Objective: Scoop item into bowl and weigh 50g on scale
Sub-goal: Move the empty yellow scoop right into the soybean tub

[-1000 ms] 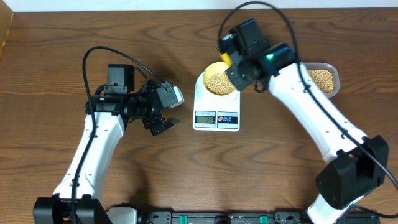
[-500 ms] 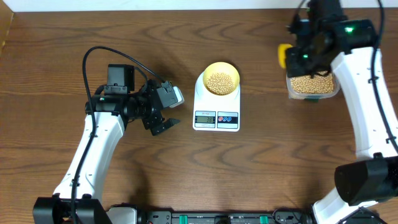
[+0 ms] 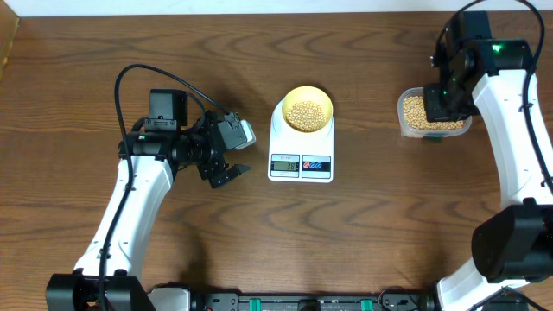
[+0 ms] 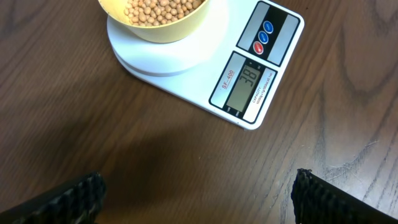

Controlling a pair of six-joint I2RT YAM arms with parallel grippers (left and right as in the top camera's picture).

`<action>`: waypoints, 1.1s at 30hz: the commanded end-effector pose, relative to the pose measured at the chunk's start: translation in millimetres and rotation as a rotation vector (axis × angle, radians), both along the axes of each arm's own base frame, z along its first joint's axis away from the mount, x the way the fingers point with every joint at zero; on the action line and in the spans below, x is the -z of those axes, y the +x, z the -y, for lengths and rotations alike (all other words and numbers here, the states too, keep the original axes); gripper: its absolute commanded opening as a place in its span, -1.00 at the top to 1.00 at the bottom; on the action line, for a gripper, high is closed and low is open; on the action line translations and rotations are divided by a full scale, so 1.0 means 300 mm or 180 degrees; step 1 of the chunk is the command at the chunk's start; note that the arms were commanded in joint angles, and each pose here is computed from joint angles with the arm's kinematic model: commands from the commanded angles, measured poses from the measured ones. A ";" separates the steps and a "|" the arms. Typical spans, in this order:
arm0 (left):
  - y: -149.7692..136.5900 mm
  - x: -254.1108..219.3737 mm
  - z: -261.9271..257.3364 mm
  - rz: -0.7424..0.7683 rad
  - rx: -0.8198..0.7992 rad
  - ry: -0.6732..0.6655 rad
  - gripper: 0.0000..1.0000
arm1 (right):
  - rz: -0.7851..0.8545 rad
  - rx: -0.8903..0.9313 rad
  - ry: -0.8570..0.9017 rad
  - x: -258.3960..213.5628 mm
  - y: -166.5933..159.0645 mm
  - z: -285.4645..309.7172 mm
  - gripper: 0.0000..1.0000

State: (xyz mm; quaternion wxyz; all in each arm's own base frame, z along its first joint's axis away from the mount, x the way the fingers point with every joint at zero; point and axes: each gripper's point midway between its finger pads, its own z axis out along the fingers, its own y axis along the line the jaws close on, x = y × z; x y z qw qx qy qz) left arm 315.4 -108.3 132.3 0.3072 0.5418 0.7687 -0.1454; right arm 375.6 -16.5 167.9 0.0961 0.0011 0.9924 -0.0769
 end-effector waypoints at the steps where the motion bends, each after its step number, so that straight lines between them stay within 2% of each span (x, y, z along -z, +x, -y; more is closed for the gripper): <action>1: -0.003 -0.019 0.004 0.0017 -0.0010 -0.0058 -0.95 | -0.0057 0.0123 -0.0200 0.036 -0.013 0.054 0.98; 9: -0.003 -0.019 0.004 0.0017 -0.0010 -0.0057 -0.95 | -0.0135 0.0153 -0.0344 0.141 -0.026 0.082 0.98; 14: -0.003 -0.019 0.004 0.0017 -0.0010 -0.0057 -0.95 | -0.0001 0.0160 -0.0321 0.178 0.005 0.078 0.98; 26: -0.003 -0.019 0.004 0.0017 -0.0010 -0.0057 -0.95 | -0.0025 0.0233 -0.0084 0.291 0.007 0.040 0.98; 33: -0.003 -0.019 0.004 0.0017 -0.0010 -0.0058 -0.95 | 0.0005 0.0302 0.0396 0.302 0.018 -0.033 0.98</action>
